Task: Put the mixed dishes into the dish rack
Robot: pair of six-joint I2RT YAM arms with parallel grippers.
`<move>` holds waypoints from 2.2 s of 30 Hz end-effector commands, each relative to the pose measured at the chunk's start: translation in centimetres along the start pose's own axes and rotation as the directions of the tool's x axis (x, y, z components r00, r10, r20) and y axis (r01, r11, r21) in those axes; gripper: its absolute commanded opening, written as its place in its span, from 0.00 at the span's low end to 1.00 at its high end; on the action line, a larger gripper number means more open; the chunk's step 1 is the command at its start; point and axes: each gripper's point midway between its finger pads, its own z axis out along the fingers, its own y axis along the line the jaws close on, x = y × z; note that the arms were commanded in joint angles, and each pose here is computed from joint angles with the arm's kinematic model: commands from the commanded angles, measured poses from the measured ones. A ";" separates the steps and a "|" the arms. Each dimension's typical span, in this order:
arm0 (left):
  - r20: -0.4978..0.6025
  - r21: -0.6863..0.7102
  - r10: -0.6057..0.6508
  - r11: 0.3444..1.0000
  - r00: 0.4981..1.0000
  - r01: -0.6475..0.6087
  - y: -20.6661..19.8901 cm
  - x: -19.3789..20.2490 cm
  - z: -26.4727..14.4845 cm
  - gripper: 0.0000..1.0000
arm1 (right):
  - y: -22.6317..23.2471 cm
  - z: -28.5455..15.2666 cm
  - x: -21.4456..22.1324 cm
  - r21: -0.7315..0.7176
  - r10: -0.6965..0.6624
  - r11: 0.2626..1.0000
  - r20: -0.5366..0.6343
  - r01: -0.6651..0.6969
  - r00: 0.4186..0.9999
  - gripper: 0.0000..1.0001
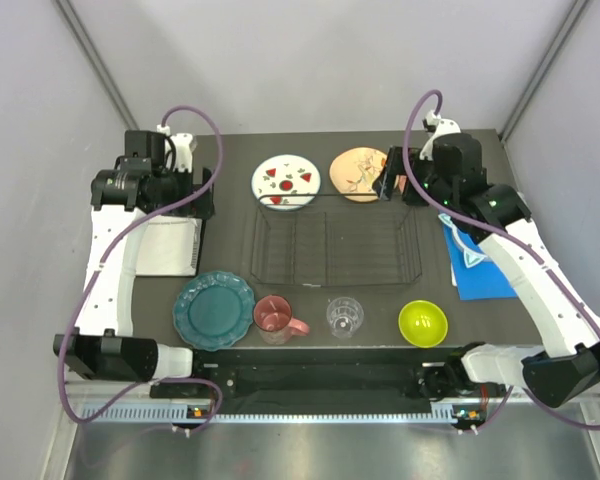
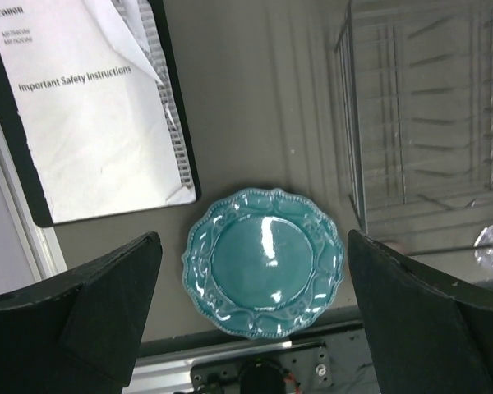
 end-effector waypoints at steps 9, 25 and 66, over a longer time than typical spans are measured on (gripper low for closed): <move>-0.033 0.158 0.260 0.955 0.965 -0.252 -1.9 8.5 -1.8 0.99 | -0.6 -0.4 0.8 0.025 -0.062 0.998 0.029 0.061 0.998 1.00; -0.036 0.312 0.452 0.852 0.891 -0.420 -5.0 14.8 -1.1 0.96 | -2.7 -2.0 0.7 0.101 -0.030 0.995 0.130 0.016 0.991 1.00; 0.116 0.349 0.558 0.751 0.821 -0.560 -13.4 6.0 4.3 0.94 | -6.9 -4.6 12.0 0.297 0.046 0.955 -0.072 -0.023 0.996 1.00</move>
